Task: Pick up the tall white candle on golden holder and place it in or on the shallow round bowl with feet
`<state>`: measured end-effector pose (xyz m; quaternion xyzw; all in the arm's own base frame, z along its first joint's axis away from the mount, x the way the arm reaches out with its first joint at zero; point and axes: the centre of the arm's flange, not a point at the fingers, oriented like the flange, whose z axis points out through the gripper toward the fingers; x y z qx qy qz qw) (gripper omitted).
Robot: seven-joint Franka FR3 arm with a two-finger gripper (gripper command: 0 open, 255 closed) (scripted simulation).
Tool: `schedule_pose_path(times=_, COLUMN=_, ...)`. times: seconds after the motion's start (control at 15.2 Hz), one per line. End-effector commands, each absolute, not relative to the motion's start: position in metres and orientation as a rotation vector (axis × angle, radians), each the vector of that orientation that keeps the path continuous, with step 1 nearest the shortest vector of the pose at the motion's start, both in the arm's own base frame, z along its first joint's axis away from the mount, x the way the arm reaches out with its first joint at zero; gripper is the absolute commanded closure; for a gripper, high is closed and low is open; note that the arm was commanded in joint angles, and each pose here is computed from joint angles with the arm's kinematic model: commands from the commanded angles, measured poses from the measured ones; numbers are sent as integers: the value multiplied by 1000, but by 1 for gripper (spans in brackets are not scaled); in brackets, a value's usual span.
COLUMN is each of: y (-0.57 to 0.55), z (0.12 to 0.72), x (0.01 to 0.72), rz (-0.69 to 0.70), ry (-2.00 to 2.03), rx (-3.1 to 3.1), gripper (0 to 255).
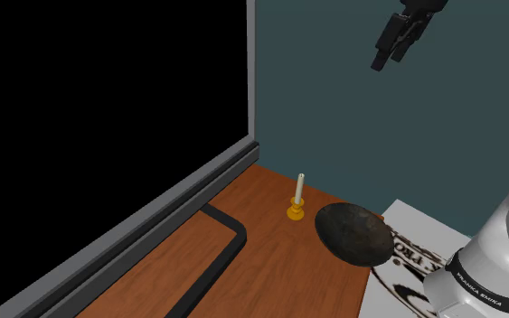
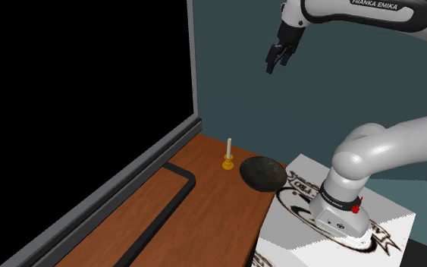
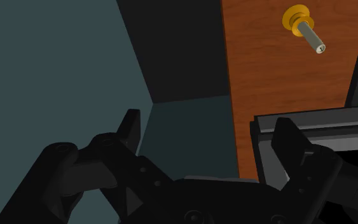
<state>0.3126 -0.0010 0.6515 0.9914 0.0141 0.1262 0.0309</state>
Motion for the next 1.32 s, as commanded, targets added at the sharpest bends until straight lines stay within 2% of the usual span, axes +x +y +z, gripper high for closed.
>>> schedule_pose_path(times=0.0, y=-1, z=652, x=313, rz=389, ry=44, rx=3055, gripper=0)
schedule_pose_path(times=1.25, y=161, z=439, x=322, rz=413, ry=-119, rx=2906, gripper=0)
